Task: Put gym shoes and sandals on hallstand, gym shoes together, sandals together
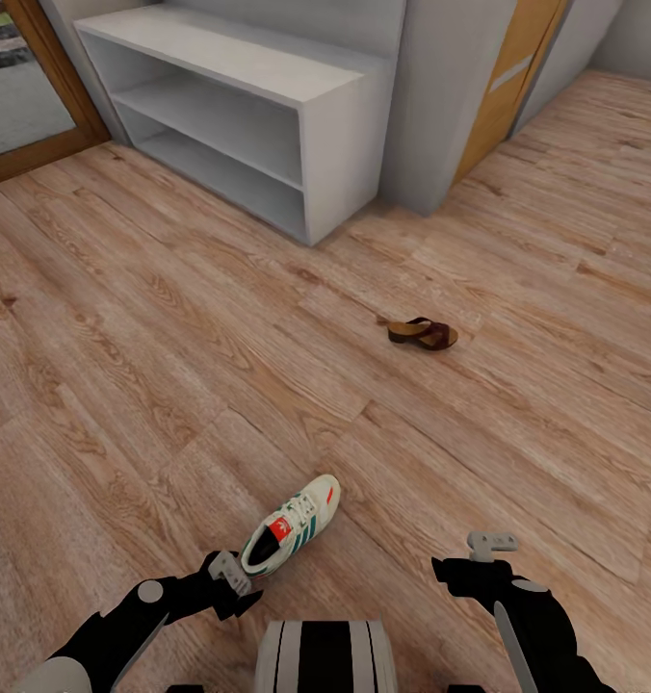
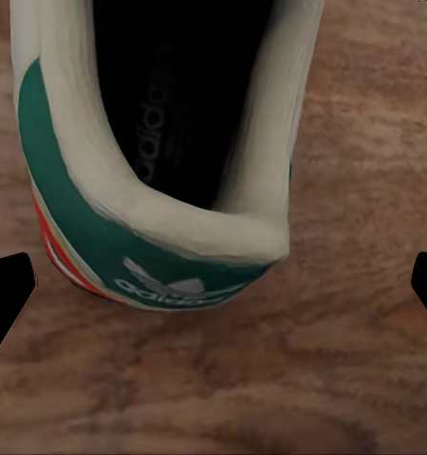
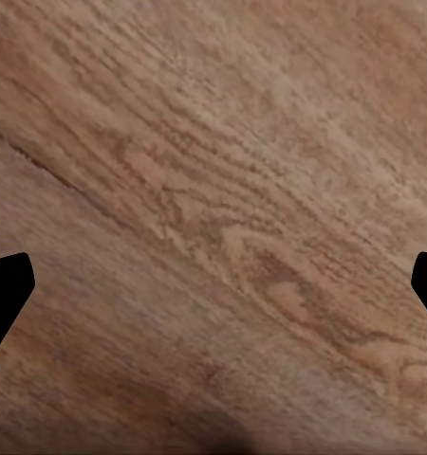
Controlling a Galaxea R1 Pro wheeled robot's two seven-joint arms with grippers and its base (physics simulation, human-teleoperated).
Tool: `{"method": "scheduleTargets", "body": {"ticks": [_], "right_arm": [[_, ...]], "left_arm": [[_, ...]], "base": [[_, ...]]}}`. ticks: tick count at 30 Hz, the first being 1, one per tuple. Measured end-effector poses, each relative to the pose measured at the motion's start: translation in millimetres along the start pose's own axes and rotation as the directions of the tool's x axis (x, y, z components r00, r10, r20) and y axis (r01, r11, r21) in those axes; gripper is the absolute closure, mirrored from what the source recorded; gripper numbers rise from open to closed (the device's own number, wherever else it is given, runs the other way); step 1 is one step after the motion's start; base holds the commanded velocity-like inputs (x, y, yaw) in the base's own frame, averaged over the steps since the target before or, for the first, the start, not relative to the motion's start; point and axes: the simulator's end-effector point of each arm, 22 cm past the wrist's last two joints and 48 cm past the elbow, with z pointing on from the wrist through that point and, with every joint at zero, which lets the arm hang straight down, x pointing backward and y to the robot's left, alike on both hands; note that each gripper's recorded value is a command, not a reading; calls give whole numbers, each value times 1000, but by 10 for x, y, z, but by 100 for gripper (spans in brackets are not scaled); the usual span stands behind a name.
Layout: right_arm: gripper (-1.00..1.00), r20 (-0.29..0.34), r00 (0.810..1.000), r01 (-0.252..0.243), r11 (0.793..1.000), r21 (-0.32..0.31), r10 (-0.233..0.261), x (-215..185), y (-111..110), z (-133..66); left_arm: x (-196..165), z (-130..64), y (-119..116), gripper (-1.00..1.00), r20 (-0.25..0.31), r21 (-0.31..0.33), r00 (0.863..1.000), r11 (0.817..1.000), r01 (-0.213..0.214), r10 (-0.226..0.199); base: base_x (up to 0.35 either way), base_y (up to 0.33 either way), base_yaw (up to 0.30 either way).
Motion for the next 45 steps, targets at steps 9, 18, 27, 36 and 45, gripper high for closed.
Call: {"method": "scheduleTargets", "body": {"ticks": [9, 18, 27, 36, 45], "right_arm": [[-100, 1, 1000, 0, 1000, 0, 0, -2, 2, 0], [-100, 0, 1000, 0, 1000, 0, 0, 0, 1, 0], [-100, 0, 1000, 1, 1000, -1, -1, -1, 4, 0], [-100, 0, 1000, 1, 1000, 0, -1, 0, 1, 0], [-100, 0, 1000, 1, 1000, 0, -1, -1, 0, 0]], "left_arm": [[-30, -1, 28, -100, 3, -4, 1000, 1000, -3, 3], [-58, -11, 78, -100, 6, -10, 1000, 1000, -8, 8], [-172, -11, 169, -100, 19, -22, 1000, 1000, -17, 17], [-201, -8, 187, -100, 23, -24, 1000, 1000, -20, 20], [-211, -4, 185, -100, 24, -24, 1000, 1000, -20, 20]], "base": [[0, 0, 0], [0, 0, 0], [0, 0, 0], [0, 0, 0], [0, 0, 0]]}}
